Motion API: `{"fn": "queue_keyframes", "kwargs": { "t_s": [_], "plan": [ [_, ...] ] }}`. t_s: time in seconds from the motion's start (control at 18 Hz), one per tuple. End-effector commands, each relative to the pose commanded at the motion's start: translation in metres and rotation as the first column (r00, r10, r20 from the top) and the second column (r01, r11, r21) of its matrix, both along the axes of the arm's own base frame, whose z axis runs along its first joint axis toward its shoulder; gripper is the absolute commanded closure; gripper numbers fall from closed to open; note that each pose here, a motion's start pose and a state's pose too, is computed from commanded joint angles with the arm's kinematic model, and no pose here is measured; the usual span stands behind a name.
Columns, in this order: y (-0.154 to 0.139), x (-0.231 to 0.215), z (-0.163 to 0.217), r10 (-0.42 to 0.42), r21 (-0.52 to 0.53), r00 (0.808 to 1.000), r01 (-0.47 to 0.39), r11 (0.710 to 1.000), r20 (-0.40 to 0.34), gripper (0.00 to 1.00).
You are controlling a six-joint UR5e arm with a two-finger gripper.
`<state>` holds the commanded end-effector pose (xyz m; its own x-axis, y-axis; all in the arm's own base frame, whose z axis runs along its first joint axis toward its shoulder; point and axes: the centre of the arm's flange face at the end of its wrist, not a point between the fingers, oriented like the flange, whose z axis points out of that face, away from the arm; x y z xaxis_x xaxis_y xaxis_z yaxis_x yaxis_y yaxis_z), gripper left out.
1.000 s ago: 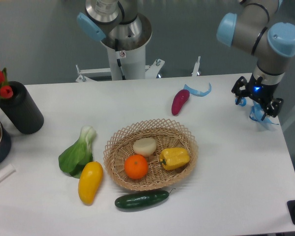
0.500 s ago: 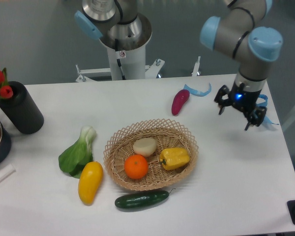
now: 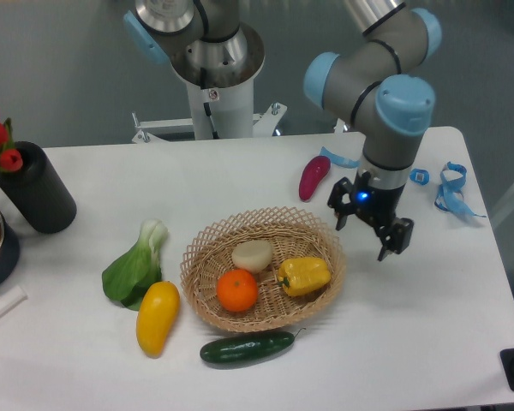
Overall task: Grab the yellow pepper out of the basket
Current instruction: 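Move the open gripper toward the yellow bell pepper in the basket, then lower the gripper around the yellow bell pepper and close it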
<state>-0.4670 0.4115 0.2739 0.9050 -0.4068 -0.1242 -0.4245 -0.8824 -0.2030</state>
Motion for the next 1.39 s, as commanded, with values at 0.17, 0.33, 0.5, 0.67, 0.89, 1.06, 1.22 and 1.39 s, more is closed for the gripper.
{"fn": "queue_keyframes", "kwargs": {
  "t_s": [0.17,0.33,0.5,0.67,0.89,1.06,1.22,1.39],
  "plan": [
    [0.014,0.004,0.001,-0.035,0.0,0.999,0.035,0.999,-0.007,0.0],
    [0.028,0.018,-0.008,-0.066,-0.011,0.998,0.066,0.998,0.002,0.0],
    [0.037,0.026,-0.019,-0.086,-0.021,0.996,0.086,0.996,0.018,0.0],
    [0.041,0.029,-0.022,-0.092,-0.023,0.996,0.092,0.995,0.022,0.0],
    [0.046,0.035,-0.032,-0.105,-0.035,0.994,0.106,0.994,0.037,0.0],
    [0.046,0.039,-0.038,-0.109,-0.041,0.993,0.111,0.993,0.049,0.0],
    [0.05,0.039,-0.045,-0.115,-0.056,0.992,0.118,0.991,0.051,0.0],
    [0.055,0.042,-0.056,-0.129,-0.116,0.991,0.132,0.984,0.037,0.0]
  ]
}}
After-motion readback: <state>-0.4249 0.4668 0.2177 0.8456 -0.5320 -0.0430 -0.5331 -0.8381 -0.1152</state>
